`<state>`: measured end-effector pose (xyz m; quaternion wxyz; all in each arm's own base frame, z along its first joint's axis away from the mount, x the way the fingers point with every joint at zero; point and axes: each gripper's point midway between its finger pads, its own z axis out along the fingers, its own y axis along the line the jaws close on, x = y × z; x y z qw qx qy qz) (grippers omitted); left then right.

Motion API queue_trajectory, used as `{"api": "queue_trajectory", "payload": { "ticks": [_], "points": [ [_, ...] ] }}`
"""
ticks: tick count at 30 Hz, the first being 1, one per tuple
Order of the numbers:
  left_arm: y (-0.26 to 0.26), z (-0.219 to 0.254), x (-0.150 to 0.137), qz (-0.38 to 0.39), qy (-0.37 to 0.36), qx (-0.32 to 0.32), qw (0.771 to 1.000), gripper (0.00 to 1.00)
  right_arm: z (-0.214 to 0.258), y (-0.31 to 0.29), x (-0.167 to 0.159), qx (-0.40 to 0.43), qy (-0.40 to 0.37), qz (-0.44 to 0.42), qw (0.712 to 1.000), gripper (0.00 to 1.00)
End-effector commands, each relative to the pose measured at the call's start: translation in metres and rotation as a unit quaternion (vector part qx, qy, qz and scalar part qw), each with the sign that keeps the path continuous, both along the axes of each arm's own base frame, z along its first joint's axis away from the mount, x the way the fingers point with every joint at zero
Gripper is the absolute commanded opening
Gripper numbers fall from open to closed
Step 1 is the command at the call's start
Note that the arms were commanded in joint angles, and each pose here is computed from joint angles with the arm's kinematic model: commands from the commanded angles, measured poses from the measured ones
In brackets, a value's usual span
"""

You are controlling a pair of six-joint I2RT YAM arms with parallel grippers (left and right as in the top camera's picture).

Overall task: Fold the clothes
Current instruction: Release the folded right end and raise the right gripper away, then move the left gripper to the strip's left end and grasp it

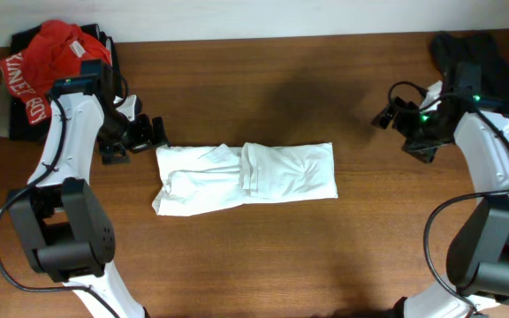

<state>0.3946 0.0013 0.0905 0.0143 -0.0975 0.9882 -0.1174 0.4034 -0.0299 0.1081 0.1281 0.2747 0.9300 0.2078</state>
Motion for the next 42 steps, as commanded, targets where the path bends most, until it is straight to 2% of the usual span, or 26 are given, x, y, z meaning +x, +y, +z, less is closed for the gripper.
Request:
{"api": "queue_trajectory", "payload": {
  "ticks": [1,16,22,29,35,42],
  "points": [
    [-0.002,0.003,0.002,-0.003,-0.008,-0.005,1.000,0.99,0.007,-0.004,0.003,-0.004,-0.006,-0.007,1.000,0.99],
    [0.003,0.003,0.005,0.001,-0.013,-0.001,1.000,0.99,0.007,-0.004,0.004,-0.004,-0.008,-0.007,1.000,0.99],
    [0.039,0.002,0.005,0.045,-0.016,0.000,0.999,0.99,0.007,-0.004,0.004,-0.004,-0.008,-0.007,1.000,0.99],
    [0.038,0.003,0.004,0.023,-0.032,-0.059,0.997,0.99,0.007,-0.004,0.004,-0.004,-0.008,-0.007,1.000,0.99],
    [0.020,-0.033,-0.010,0.021,0.009,-0.111,0.994,0.99,0.007,-0.004,0.004,-0.004,-0.008,-0.007,1.000,0.99],
    [0.018,-0.065,-0.019,0.024,0.038,-0.120,0.992,0.99,0.007,-0.004,0.004,-0.004,-0.007,-0.007,1.000,0.99]
  ]
}}
